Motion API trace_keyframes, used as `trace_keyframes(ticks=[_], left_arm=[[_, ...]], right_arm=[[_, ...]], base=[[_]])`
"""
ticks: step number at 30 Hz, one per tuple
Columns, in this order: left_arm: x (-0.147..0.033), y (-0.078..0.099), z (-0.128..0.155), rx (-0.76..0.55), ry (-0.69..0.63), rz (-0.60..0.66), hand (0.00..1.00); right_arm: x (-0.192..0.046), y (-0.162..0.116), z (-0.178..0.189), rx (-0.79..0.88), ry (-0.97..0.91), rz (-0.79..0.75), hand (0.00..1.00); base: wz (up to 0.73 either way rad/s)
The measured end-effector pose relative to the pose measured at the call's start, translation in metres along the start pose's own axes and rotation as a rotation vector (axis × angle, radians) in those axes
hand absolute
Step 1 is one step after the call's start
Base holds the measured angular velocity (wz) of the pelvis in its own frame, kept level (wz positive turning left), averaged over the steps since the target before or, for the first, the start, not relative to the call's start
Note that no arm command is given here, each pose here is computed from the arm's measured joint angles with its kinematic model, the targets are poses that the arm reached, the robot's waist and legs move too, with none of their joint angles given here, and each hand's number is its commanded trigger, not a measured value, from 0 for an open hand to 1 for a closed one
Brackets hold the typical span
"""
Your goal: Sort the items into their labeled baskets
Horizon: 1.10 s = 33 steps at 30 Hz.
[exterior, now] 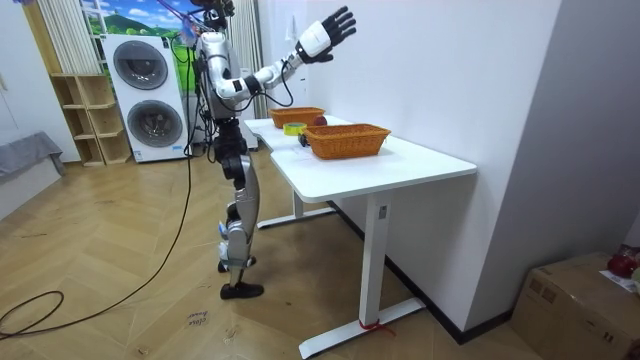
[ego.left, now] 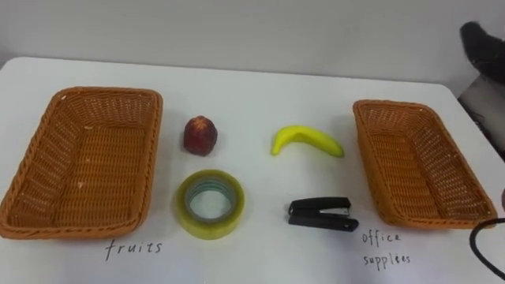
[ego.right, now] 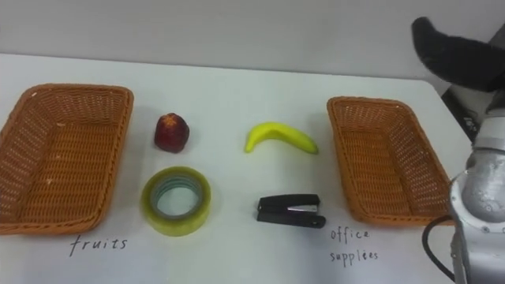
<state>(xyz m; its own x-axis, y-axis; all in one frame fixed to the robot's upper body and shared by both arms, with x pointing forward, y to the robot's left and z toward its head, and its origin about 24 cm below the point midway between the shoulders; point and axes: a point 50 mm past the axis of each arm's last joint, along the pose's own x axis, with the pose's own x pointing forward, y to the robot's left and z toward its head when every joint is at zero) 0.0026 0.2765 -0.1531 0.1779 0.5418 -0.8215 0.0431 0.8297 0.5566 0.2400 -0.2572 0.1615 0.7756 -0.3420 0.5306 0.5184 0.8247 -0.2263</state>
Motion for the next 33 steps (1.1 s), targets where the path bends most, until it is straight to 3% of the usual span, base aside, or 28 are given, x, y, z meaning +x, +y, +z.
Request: trace_keyframes(ticks=[21, 33], left_arm=[[0.001, -0.003, 0.02, 0.043, -0.09, -0.009, 0.0], [0.001, -0.003, 0.017, 0.061, -0.084, -0.025, 0.0]], right_arm=[[-0.013, 0.038, -0.001, -0.083, -0.017, 0.405, 0.0], [-0.028, 0.056, -0.023, -0.127, 0.096, 0.65, 0.0]], base=[[0.0], [0.0]])
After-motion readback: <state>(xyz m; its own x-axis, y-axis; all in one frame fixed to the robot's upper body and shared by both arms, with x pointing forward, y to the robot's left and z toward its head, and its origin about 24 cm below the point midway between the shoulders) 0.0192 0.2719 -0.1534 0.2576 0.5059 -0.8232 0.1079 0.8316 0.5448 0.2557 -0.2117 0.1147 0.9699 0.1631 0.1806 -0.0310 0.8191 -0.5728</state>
